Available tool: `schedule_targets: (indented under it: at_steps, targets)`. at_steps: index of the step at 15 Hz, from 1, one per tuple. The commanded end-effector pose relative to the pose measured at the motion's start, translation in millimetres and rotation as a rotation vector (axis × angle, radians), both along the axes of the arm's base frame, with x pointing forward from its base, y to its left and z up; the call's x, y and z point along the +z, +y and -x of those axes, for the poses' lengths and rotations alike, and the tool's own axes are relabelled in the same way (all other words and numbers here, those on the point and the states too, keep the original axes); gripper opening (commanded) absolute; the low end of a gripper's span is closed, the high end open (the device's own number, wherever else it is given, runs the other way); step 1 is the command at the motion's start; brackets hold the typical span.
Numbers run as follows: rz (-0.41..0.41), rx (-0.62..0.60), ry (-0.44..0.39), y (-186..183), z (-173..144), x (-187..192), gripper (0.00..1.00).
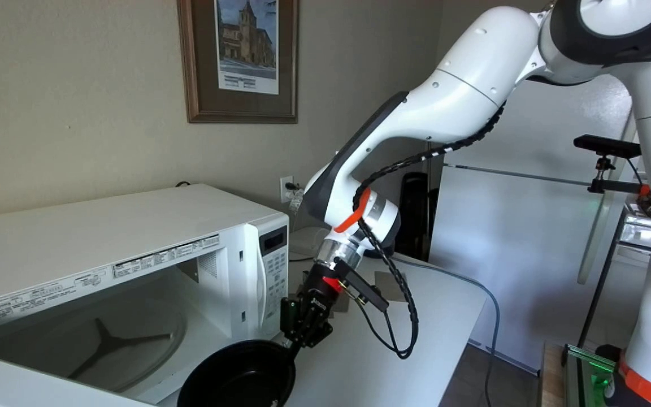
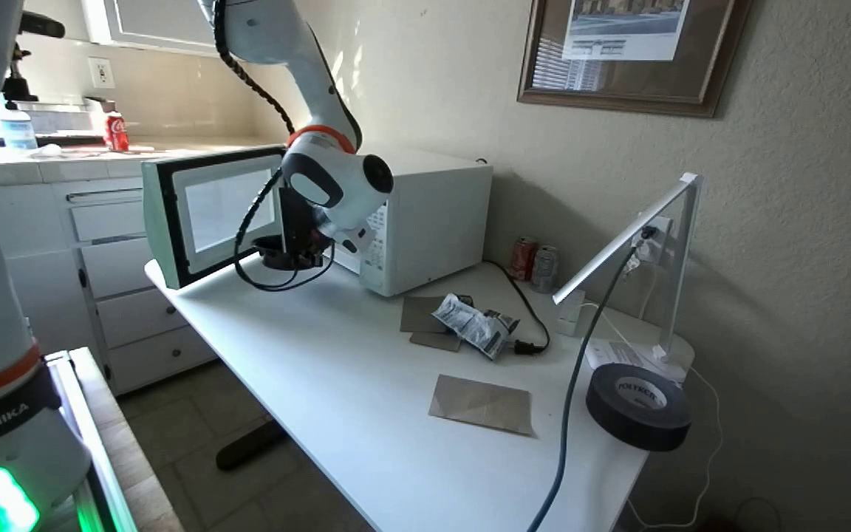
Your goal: Put the bowl in the microwave
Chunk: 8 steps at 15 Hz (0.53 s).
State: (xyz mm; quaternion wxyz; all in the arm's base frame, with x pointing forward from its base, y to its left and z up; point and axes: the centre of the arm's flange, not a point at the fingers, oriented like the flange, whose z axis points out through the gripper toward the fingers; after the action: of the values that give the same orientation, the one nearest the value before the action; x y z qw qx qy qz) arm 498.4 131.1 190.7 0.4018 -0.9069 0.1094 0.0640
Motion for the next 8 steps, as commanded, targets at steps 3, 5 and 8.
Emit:
schedule_targets:
  at_steps: [3,5,8]
  targets:
    - [-0.104,-0.087,-0.070,21.2,9.0,9.7,0.02]
    - [-0.130,-0.118,-0.094,30.4,9.1,10.1,0.02]
    - [-0.159,-0.175,-0.119,42.6,8.5,10.2,0.02]
